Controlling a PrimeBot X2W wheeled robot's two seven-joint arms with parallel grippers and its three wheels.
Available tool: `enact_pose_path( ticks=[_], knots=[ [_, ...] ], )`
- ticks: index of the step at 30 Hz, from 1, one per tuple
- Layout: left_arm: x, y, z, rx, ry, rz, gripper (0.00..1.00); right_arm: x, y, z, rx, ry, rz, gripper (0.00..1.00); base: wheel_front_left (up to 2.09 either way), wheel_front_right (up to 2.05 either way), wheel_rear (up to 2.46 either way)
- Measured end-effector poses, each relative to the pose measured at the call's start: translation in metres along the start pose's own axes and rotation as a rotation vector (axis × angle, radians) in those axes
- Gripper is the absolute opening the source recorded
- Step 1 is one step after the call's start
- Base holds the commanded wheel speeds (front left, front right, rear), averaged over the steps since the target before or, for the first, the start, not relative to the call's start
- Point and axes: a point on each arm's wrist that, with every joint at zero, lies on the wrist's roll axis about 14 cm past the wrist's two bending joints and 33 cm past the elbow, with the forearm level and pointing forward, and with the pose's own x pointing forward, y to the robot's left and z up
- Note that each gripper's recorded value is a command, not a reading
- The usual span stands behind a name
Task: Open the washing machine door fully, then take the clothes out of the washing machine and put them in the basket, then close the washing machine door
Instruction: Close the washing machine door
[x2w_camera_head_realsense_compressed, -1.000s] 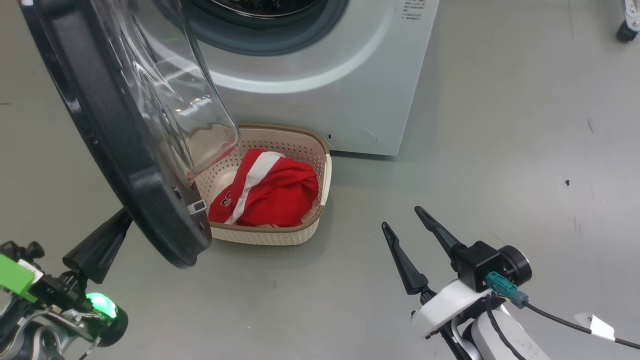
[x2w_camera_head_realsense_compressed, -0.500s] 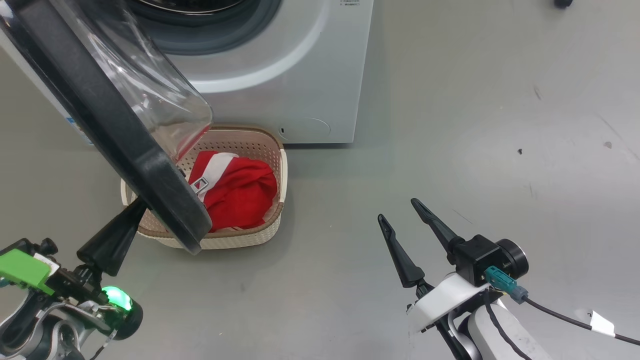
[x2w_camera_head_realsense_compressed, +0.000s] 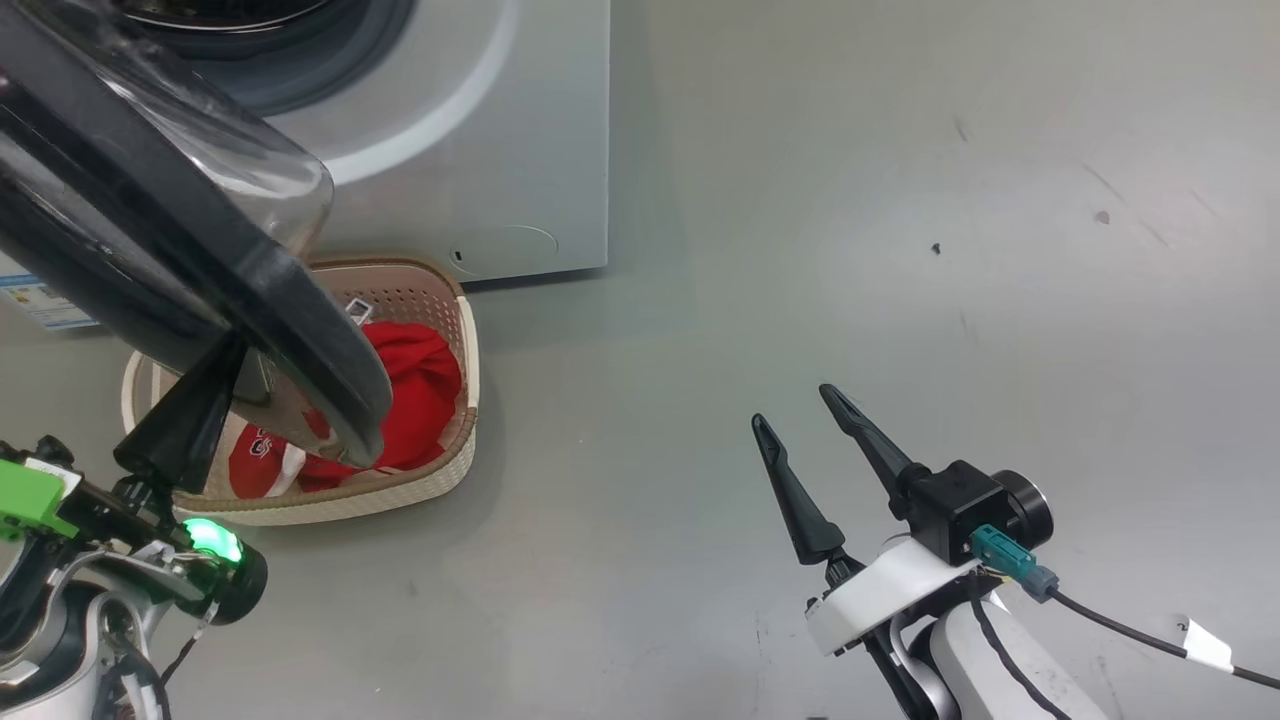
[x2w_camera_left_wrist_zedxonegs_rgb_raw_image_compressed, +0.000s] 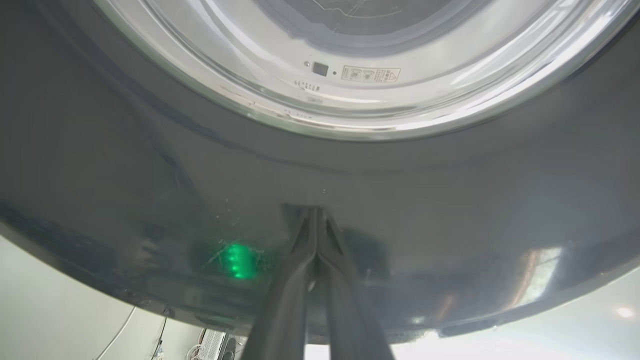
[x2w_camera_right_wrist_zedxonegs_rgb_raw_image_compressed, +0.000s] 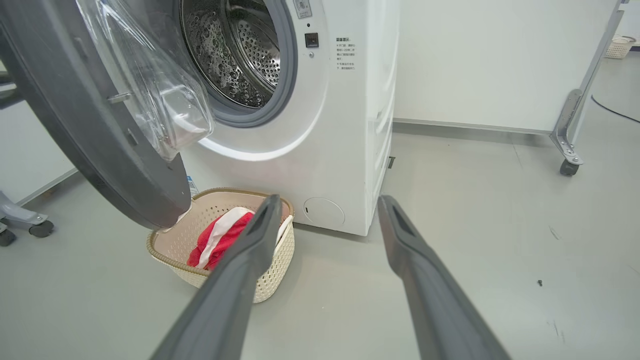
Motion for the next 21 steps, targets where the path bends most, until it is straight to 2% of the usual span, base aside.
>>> enact_pose_path(
  ticks=[21],
  knots=[
    [0.075,0.013,-0.019,-0.054,0.054,-0.013,0.0,-0.022,-0.045,0.004,0.0,-0.002,-0.174,1.0,0.0,0.0,0.0]
  ],
)
